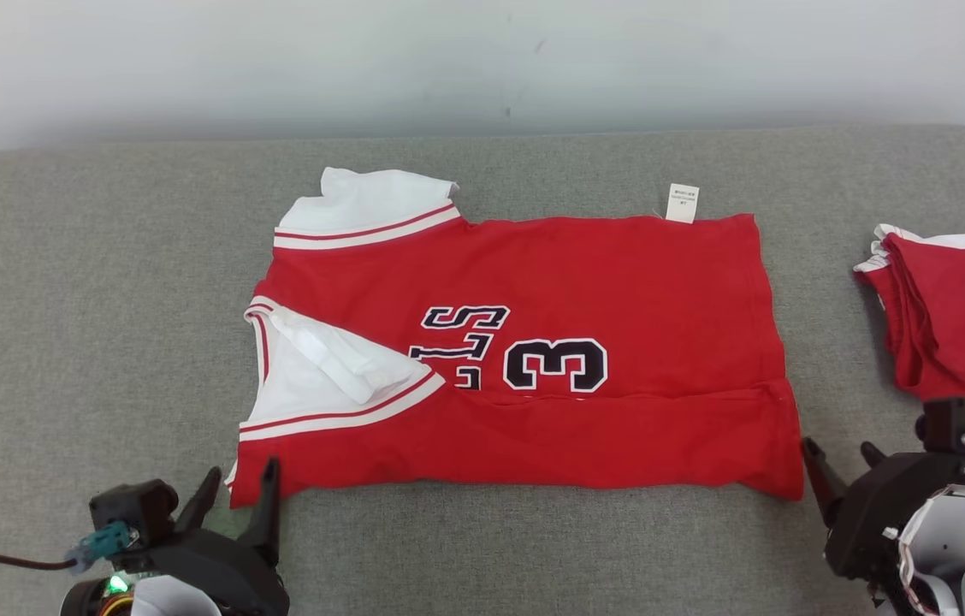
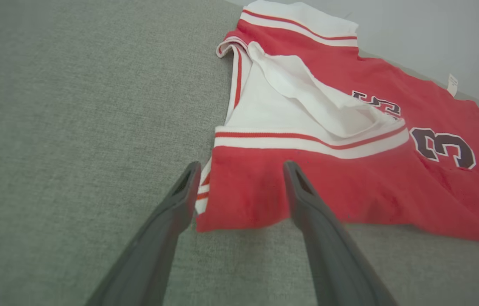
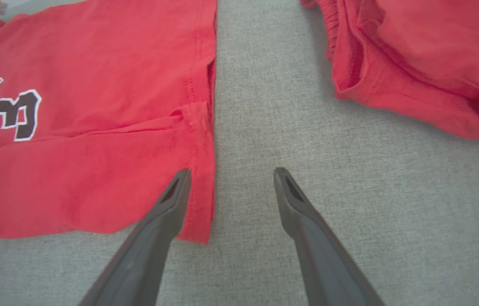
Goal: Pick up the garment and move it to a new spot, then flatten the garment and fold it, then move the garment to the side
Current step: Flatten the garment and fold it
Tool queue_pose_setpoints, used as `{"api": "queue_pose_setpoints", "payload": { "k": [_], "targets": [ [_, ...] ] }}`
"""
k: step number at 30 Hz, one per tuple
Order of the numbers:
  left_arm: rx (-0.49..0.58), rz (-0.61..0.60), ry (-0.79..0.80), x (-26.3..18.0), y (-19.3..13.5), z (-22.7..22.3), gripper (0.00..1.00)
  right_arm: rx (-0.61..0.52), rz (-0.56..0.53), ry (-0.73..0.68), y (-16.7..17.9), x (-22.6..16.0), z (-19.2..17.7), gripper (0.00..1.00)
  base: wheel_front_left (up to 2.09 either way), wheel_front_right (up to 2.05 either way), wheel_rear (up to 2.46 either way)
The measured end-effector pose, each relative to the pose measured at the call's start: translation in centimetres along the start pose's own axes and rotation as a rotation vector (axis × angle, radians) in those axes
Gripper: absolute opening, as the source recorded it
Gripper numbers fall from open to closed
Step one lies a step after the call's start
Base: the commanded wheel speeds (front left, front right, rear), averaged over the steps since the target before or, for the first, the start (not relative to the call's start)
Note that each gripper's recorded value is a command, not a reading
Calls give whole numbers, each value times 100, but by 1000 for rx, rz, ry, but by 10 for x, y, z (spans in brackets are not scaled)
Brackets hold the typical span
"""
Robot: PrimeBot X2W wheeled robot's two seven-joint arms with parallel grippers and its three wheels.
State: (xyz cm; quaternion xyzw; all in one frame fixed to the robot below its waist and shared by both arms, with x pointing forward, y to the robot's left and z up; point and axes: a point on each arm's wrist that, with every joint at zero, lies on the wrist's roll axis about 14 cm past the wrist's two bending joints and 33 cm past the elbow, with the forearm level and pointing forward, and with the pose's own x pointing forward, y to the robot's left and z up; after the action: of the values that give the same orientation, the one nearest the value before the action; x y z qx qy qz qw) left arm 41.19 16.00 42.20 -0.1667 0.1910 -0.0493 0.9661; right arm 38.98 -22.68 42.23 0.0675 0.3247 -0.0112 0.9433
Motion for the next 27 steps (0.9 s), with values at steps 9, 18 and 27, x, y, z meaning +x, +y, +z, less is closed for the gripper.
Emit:
{"api": "queue_pose_setpoints", "payload": {
  "k": [9,18,27],
  "targets": [
    [74,87,106,3,15,-25,100,5,-8,61,8,-2,-15,100,0,0,0],
    [94,101,176,10,21,-39,100,31,-12,127,8,15,-25,100,0,0,0],
    [86,77,240,15,20,-45,45,34,69,272,33,25,-48,100,0,0,0]
  ]
}}
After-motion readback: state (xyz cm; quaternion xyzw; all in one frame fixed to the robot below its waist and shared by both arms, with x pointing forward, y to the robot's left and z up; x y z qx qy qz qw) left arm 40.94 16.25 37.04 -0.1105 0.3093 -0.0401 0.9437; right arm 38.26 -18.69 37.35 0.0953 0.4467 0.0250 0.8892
